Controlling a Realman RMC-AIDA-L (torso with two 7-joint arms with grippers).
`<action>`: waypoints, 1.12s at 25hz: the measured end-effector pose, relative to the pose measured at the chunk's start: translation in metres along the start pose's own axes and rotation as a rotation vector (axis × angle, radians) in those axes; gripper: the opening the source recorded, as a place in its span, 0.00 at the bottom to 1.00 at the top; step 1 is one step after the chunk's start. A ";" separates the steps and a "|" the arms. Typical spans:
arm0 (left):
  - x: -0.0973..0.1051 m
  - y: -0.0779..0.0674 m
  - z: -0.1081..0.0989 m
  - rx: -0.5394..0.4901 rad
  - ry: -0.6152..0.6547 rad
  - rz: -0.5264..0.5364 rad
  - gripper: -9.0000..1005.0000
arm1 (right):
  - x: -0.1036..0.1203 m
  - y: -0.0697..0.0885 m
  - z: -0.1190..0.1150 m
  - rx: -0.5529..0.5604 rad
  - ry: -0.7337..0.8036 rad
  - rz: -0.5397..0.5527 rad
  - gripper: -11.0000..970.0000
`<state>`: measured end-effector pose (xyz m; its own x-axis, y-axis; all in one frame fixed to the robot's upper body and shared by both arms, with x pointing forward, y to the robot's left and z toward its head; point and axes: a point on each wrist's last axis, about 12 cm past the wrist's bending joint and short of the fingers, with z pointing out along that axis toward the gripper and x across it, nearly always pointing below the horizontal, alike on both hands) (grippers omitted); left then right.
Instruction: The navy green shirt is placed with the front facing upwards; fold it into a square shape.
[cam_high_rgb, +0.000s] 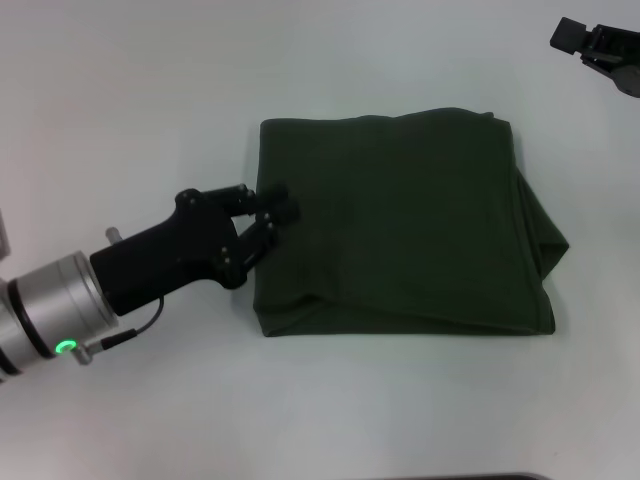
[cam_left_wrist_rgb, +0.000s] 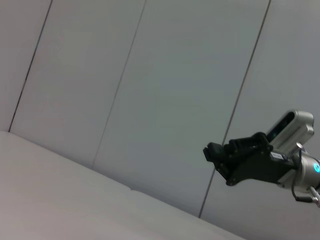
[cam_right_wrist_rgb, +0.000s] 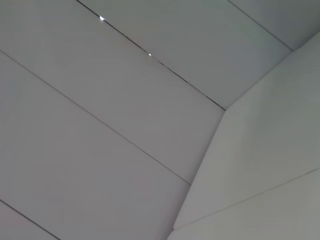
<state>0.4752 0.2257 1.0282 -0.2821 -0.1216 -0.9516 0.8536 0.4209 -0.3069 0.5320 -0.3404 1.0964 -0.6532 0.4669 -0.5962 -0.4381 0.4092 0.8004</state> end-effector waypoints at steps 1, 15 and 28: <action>0.002 -0.001 0.001 0.006 0.006 0.003 0.39 | 0.000 0.000 0.000 0.000 0.000 0.000 0.08; 0.009 -0.004 0.026 0.114 0.173 0.041 0.09 | 0.002 -0.001 0.001 0.002 0.002 0.004 0.08; 0.013 0.008 0.043 0.057 0.268 0.035 0.09 | 0.005 0.000 0.002 -0.003 0.008 0.005 0.08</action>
<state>0.4971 0.1884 1.0132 -0.3510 0.1379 -0.9262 0.8863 0.3680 -0.2812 0.5305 -0.3364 1.0935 -0.6604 0.4630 -0.5913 -0.4364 0.4042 0.8039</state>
